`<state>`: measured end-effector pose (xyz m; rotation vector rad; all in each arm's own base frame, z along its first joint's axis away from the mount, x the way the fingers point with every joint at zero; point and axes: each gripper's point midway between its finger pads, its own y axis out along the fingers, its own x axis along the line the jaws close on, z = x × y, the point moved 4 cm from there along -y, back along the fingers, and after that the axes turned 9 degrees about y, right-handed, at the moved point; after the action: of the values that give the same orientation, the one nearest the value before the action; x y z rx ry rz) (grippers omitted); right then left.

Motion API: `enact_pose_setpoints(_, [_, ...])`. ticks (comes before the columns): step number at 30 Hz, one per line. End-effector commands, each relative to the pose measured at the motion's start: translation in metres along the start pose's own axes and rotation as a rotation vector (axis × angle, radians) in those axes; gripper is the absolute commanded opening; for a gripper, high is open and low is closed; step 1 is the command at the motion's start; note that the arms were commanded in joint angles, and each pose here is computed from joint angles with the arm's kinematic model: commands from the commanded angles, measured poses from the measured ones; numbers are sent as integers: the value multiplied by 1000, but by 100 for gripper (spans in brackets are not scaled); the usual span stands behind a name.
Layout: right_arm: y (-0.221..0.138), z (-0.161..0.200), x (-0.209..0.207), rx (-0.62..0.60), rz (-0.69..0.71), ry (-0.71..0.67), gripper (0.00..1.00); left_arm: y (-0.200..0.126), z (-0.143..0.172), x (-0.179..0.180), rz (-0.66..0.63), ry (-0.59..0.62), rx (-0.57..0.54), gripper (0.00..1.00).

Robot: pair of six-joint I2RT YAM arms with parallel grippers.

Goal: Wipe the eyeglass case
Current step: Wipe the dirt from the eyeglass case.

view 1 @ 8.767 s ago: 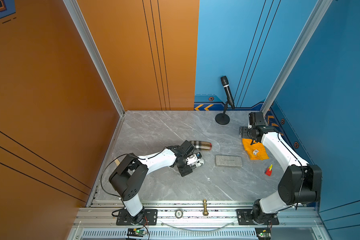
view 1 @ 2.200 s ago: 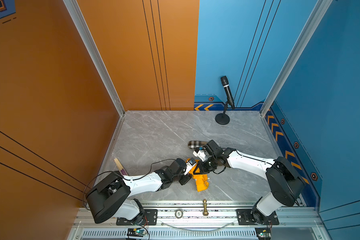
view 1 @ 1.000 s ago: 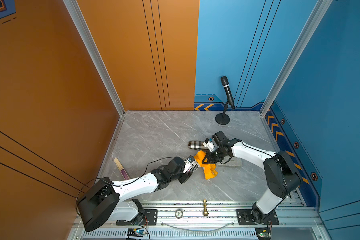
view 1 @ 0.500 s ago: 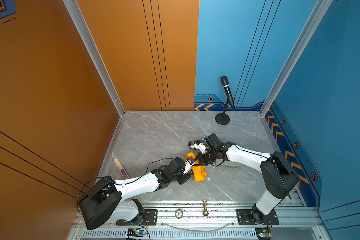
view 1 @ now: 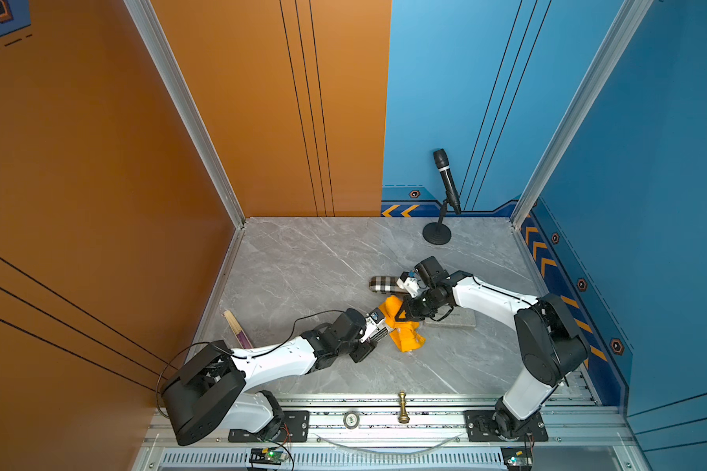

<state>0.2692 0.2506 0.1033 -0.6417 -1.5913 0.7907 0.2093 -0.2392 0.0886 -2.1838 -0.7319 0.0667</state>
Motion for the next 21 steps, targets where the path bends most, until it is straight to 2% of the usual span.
enact_pose_setpoints(1, [26, 11, 22, 56, -69, -12, 0, 3, 1, -5, 31, 1, 18, 26])
enact_pose_setpoints(7, [33, 25, 48, 104, -234, 19, 0, 8, -1, -6, 44, -5, 29, 26])
enact_pose_setpoints(12, [28, 17, -5, 103, -116, 125, 0, 14, 2, -5, 44, -12, 59, 38])
enact_pose_setpoints(15, [27, 16, -30, 107, -24, 131, 0, 17, 6, -2, 24, -26, 98, 53])
enact_pose_setpoints(19, [36, 23, -34, 148, -2, 113, 0, 22, 9, -1, 37, -30, 136, 58])
enact_pose_setpoints(21, [40, 27, -33, 161, -3, 106, 0, 25, 9, 0, 50, -34, 144, 64])
